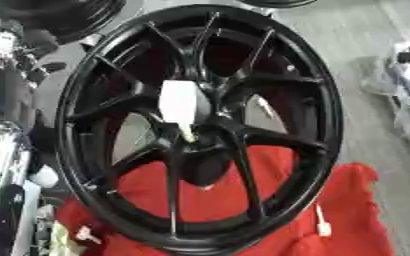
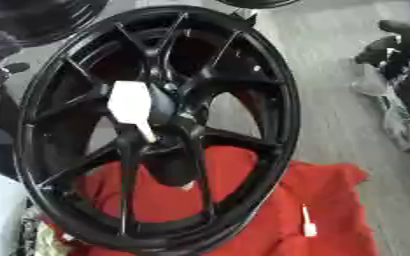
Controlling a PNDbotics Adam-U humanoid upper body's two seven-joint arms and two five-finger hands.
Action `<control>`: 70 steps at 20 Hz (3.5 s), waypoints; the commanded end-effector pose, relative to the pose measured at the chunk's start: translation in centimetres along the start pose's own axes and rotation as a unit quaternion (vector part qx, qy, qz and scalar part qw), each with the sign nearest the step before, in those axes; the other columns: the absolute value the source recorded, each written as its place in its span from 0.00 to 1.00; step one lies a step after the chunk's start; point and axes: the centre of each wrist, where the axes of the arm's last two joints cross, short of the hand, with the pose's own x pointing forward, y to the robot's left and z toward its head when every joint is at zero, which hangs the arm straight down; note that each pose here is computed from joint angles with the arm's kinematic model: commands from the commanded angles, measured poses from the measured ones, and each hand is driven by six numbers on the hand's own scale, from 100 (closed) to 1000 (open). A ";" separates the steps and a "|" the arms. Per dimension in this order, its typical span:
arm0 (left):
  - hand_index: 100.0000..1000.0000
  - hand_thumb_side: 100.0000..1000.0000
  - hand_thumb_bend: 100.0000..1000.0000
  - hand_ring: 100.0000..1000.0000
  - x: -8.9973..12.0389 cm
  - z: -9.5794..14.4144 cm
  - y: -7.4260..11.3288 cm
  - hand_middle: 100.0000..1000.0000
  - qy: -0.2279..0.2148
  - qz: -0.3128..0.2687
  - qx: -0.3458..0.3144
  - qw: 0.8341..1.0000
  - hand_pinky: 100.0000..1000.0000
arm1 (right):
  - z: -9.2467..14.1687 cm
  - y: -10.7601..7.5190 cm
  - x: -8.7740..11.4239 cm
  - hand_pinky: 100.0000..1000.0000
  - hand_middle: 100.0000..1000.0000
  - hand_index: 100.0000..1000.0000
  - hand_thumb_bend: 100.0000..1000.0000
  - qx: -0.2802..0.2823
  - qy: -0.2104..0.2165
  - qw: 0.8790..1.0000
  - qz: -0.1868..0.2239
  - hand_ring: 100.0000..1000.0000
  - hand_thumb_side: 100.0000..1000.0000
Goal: Pull the pin out of the wheel hub.
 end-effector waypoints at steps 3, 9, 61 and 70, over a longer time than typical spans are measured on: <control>0.66 0.79 0.04 0.79 1.2 -0.5 0.6 0.64 -0.017 -0.015 -0.003 1.000 0.68 | -0.5 -0.2 1.3 0.91 0.52 0.80 0.00 0.006 -0.012 1.000 0.016 0.59 0.58; 0.66 0.79 0.04 0.79 1.2 -0.5 0.6 0.64 -0.017 -0.015 -0.004 1.000 0.68 | -0.5 -0.2 1.4 0.91 0.52 0.79 0.00 0.006 -0.014 1.000 0.015 0.59 0.57; 0.83 0.88 0.00 0.85 23.0 -4.4 -16.9 0.80 -0.085 -0.488 -0.586 0.642 0.84 | 1.4 -1.0 0.7 0.92 0.52 0.79 0.00 -0.010 0.026 0.998 0.052 0.58 0.58; 0.84 0.73 0.07 0.84 22.3 -4.4 -17.1 0.80 -0.069 -0.500 -0.592 0.629 0.87 | 1.4 -1.0 0.7 0.92 0.52 0.79 0.00 -0.008 0.028 0.998 0.051 0.58 0.58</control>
